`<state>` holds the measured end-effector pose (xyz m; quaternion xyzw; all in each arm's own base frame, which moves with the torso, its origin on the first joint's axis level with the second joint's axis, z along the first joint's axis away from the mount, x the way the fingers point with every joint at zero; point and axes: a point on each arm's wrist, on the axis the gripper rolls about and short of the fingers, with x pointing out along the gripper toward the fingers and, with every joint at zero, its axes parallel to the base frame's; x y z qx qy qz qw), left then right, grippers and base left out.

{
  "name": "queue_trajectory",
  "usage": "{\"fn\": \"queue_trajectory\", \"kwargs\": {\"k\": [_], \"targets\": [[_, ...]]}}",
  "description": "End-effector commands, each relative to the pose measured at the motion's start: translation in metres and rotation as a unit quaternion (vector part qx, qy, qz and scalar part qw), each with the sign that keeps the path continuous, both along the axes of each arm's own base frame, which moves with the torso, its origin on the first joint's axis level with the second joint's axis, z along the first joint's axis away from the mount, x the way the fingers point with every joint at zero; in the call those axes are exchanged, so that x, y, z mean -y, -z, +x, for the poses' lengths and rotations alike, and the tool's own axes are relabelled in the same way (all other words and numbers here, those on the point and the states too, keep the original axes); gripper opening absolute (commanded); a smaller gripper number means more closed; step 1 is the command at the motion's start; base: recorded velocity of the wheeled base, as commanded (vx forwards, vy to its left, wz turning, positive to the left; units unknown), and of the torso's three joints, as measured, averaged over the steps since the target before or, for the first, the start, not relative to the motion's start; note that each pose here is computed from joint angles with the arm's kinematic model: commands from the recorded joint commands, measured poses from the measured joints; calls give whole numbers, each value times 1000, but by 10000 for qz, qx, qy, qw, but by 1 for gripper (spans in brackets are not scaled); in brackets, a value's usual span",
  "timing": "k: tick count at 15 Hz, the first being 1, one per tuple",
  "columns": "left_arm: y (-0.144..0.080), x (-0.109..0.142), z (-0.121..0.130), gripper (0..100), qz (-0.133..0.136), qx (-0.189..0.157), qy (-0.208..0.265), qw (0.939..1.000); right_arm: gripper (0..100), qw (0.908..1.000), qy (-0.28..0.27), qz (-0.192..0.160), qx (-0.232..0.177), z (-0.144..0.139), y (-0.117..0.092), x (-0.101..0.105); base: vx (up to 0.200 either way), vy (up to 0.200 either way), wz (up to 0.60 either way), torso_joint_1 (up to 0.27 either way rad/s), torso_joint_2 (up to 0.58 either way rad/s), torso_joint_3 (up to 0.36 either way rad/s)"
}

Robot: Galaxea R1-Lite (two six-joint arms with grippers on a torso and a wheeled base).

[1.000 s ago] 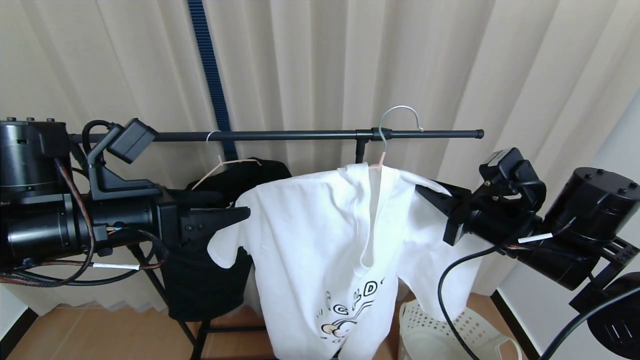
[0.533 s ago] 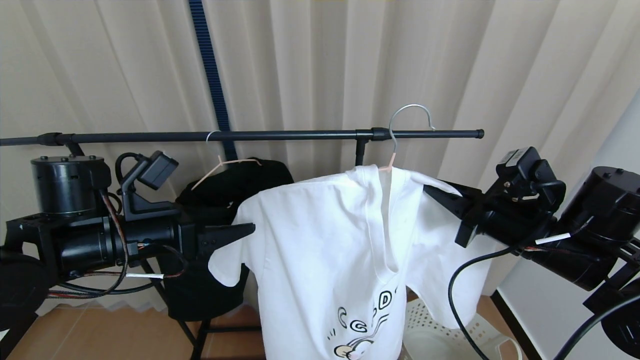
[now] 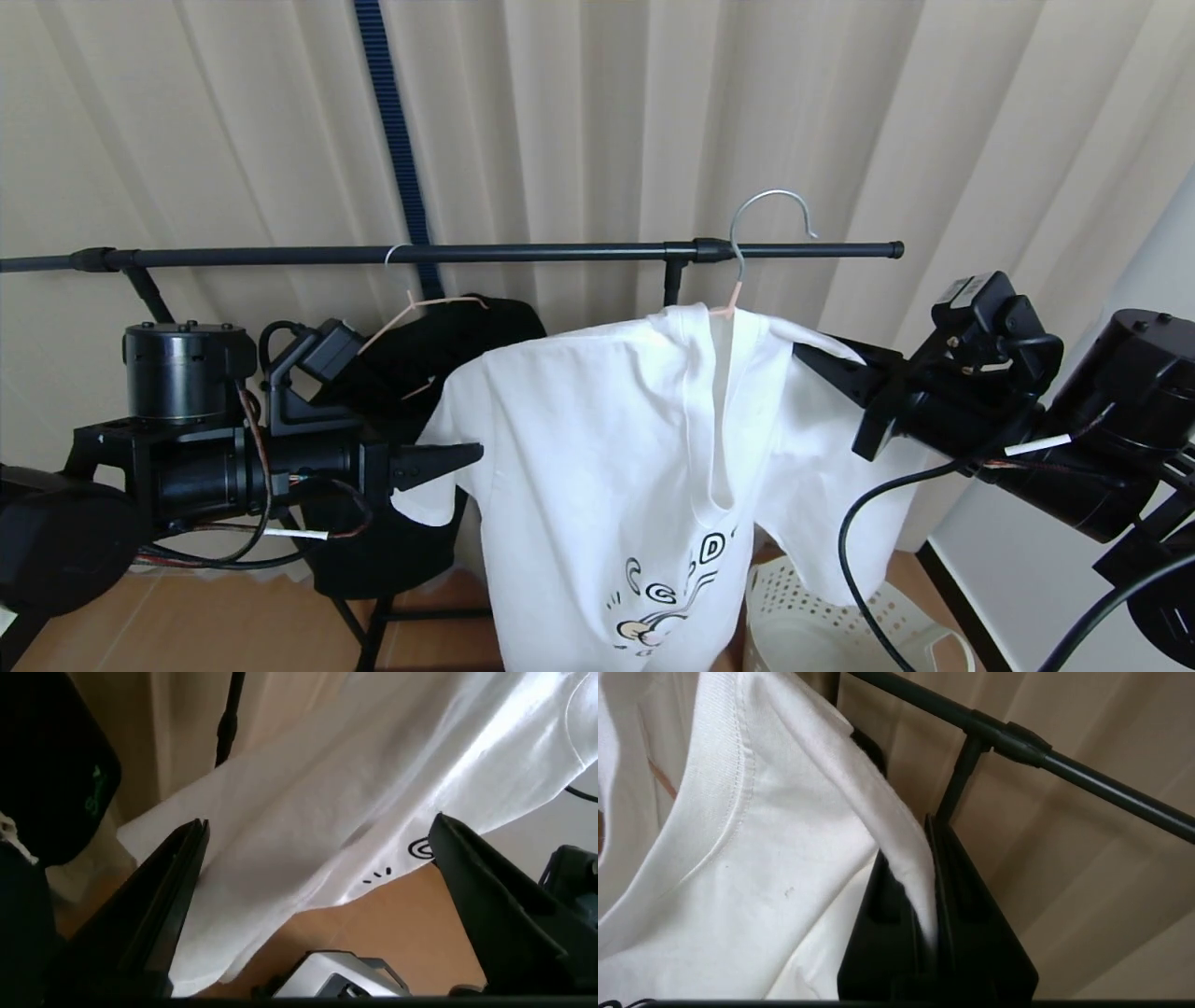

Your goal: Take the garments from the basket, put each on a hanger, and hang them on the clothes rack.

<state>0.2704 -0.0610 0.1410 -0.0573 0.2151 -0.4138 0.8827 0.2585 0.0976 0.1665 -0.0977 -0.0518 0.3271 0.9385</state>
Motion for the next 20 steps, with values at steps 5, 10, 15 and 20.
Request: {"fn": "queue_trajectory", "kwargs": {"k": [5,10,15,20], "targets": [[-2,-10,-10,0,-91,-94,-211,9997,0,10000,66,8,21,3,-1,3,0,0,0,0,0,0],[-5,-31,-27,0,-105,-61,-580,9982,0,9999,119,15,43,4,-2,6,0,0,0,0,0,0],[3,-42,-39,0,-93,-227,-782,9966,0,9999,133,53,68,3,-5,7,0,0,0,0,0,0],[7,-48,-42,0,-89,-310,-912,9953,0,9999,133,62,71,3,-5,7,0,0,0,0,0,0]]}}
